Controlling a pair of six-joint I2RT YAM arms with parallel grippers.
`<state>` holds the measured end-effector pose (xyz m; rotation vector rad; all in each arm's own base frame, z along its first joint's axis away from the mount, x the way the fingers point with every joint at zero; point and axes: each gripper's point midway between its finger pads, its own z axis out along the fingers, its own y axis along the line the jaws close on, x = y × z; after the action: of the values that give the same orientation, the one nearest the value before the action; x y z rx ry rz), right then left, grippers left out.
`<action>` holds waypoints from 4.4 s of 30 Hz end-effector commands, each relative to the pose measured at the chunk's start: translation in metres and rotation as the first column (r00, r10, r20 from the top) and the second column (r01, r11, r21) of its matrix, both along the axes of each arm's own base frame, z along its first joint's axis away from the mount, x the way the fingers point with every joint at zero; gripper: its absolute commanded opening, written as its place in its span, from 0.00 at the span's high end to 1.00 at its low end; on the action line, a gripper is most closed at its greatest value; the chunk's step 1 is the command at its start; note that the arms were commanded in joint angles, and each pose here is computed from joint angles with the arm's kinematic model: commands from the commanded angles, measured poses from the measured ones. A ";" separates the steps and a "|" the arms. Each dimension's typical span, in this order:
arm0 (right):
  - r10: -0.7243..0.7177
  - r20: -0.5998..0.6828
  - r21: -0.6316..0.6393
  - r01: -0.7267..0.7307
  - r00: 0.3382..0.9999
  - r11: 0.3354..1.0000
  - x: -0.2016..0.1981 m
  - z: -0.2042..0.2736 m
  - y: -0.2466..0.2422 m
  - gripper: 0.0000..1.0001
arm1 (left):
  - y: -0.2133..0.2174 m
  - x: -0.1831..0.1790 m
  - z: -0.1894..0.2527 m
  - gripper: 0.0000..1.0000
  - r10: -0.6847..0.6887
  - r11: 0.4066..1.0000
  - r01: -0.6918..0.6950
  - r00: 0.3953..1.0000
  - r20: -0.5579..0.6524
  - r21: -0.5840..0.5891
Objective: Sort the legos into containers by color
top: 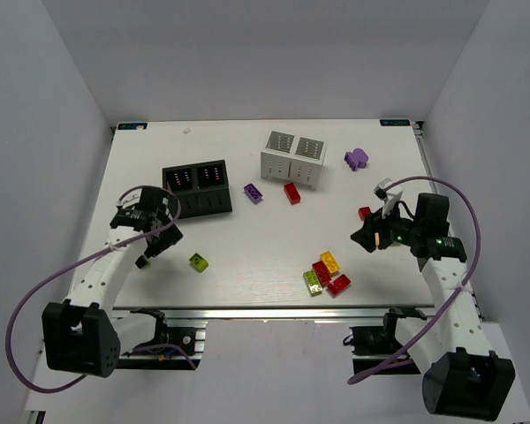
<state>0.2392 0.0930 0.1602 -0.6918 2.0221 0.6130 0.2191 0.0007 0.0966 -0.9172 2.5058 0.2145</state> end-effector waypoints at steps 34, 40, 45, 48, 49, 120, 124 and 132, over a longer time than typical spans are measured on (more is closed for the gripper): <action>0.207 -0.010 -0.062 -0.207 0.978 0.976 -0.015 0.003 0.039 0.31 | 0.068 0.030 -0.079 0.13 0.444 0.877 -0.468 0.876 -0.191 -0.110; 0.207 -0.011 -0.063 -0.208 0.978 0.976 -0.015 0.002 0.039 0.31 | 0.076 0.021 -0.086 0.20 0.469 0.866 -0.493 0.860 -0.204 -0.088; 0.209 -0.013 -0.063 -0.209 0.978 0.976 -0.015 0.002 0.039 0.31 | 0.074 0.021 -0.089 0.32 0.462 0.867 -0.488 0.864 -0.200 -0.104; 0.209 -0.009 -0.062 -0.209 0.978 0.976 -0.015 0.002 0.039 0.31 | 0.073 0.019 -0.090 0.35 0.459 0.867 -0.487 0.863 -0.211 -0.104; 0.209 -0.009 -0.062 -0.209 0.978 0.976 -0.015 0.002 0.039 0.31 | 0.072 0.020 -0.089 0.38 0.456 0.868 -0.484 0.866 -0.204 -0.111; 0.139 0.034 -0.063 -0.137 0.990 0.989 0.011 -0.013 0.035 1.00 | -0.096 0.102 0.142 1.00 -0.358 0.744 0.613 0.701 0.617 -0.265; 0.011 -0.010 -0.092 -0.011 1.000 0.996 0.033 -0.017 0.023 0.66 | -0.111 0.034 0.095 0.82 -0.345 0.709 0.590 0.768 0.540 -0.386; -0.067 -0.026 -0.110 0.064 0.997 0.992 0.040 -0.022 0.012 0.37 | -0.103 -0.013 0.029 0.12 -0.352 0.771 0.470 0.877 0.328 -0.430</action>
<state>0.2624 0.1081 0.1161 -0.7226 2.1834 0.5340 0.2172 -0.1060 0.1381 -0.4231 2.4446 -0.7324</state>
